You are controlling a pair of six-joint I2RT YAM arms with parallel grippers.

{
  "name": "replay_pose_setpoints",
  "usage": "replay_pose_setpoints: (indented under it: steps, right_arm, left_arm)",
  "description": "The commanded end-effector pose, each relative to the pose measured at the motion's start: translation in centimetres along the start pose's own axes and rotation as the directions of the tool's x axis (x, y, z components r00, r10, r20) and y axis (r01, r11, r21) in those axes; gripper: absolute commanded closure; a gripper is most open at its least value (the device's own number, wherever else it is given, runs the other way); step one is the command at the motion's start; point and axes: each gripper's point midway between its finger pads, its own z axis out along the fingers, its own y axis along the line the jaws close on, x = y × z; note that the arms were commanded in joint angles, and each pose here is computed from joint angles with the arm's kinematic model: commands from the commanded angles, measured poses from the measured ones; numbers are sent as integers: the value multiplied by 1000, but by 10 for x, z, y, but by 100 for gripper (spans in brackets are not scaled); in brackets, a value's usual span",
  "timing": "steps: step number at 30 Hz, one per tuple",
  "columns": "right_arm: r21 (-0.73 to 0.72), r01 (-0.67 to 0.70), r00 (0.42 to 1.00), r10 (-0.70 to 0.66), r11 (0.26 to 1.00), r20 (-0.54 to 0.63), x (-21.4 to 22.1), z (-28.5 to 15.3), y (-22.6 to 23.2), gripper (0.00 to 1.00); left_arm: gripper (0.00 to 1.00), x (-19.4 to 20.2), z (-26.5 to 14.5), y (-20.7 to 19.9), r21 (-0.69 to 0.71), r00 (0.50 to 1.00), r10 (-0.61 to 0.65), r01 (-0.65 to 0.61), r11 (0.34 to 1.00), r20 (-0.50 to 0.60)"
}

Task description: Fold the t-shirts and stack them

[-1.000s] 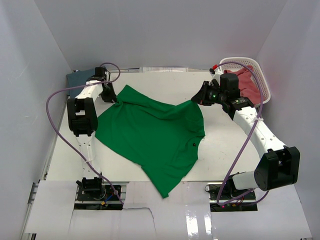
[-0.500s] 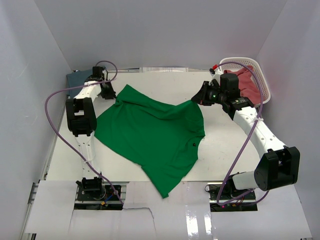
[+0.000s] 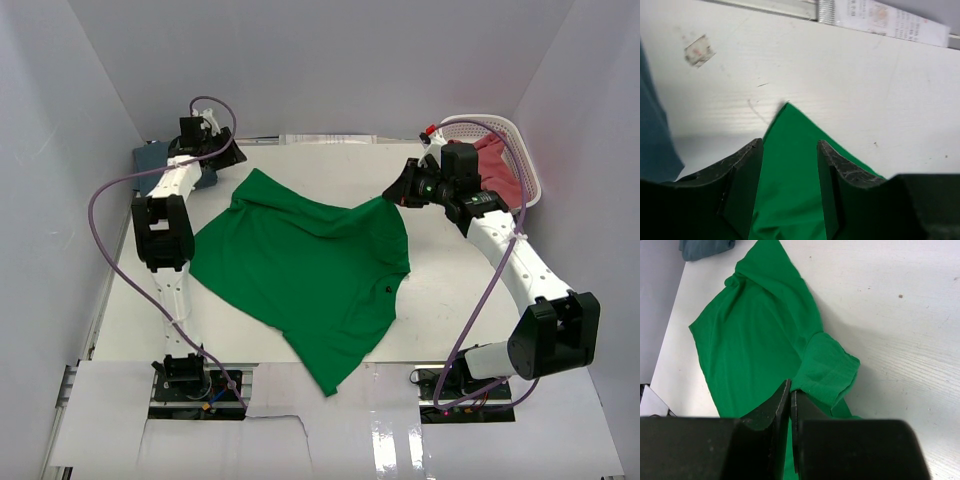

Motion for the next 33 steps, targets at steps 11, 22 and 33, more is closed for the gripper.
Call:
replay_pose_setpoints:
  steps: [11,22,33]
  right_arm:
    - [-31,43,998,-41,999,42,-25,-9,14,92]
    - [-24,42,998,-41,999,37,-19,-11,12,92]
    - [-40,38,999,-37,998,31,-16,-12,14,92]
  left_arm:
    - [43,19,42,-15,208,1000,-14,18,978,-20]
    - [41,33,54,-12,206,998,-16,27,978,-53]
    - [43,51,84,-37,67,965,256,-252,965,-53]
